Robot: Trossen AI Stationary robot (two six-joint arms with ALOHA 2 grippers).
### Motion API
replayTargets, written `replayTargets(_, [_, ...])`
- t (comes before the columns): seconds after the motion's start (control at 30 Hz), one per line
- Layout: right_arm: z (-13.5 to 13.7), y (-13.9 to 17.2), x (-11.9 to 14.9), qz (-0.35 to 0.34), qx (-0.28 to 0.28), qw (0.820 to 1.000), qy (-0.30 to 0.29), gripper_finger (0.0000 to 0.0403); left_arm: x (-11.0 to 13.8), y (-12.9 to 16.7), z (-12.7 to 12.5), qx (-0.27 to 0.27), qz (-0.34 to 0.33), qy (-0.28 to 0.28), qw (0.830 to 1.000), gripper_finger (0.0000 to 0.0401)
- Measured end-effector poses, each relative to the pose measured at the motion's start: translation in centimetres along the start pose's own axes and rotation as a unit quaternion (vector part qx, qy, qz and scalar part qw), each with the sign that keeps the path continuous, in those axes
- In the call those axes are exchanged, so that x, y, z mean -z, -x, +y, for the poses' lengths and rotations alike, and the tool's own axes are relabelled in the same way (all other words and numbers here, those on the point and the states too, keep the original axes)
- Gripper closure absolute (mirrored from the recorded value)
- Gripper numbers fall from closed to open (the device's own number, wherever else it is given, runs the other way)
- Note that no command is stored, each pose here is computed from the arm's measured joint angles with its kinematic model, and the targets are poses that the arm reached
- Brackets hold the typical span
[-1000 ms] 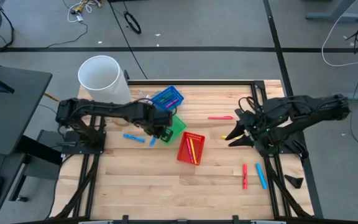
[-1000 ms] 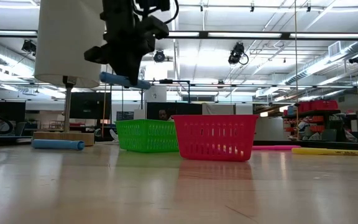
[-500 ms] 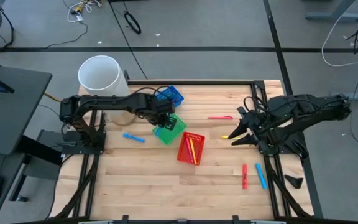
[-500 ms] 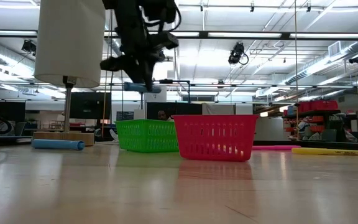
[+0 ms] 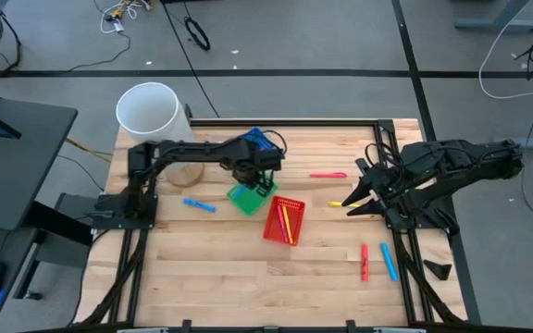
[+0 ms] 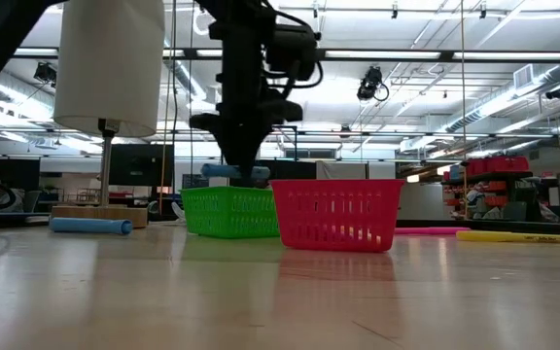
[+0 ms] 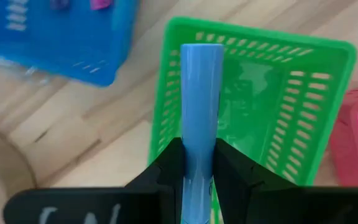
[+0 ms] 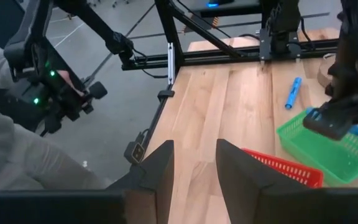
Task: Pick & Place Markers
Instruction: Put the bottom left blue highlighter pen into the green bin, then put the top blue highlighter pen into the green bin
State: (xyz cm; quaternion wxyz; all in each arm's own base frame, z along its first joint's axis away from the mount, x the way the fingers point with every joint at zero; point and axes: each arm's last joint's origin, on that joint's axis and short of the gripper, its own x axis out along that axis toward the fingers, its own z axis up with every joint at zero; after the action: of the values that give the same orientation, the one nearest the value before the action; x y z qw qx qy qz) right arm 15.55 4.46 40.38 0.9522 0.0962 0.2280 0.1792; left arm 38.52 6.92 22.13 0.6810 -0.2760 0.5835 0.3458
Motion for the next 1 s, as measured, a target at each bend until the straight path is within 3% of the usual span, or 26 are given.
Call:
replayTargets(0.37, [-0.1,0.0,0.3,0.013,0.003,1.0,-0.003,0.0282,0.6,-2.0,-1.6,-0.046,0.014,-0.068,0.997,0.0335])
replayTargets(0.57, [-0.1,0.0,0.3,0.013,0.003,1.0,-0.002,0.0282,0.6,-1.9,-1.9,-0.039,0.009,-0.088,0.995,0.0335])
replayTargets(0.83, [0.0,0.0,0.2,0.012,0.003,1.0,-0.001,0.0282,0.7,-1.9,-2.0,-0.027,0.019,-0.091,0.995,0.0218])
replayTargets(1.0, [0.0,0.0,0.2,0.012,0.002,1.0,-0.001,0.0282,0.7,-1.9,-2.0,-0.023,0.022,-0.091,0.995,0.0175])
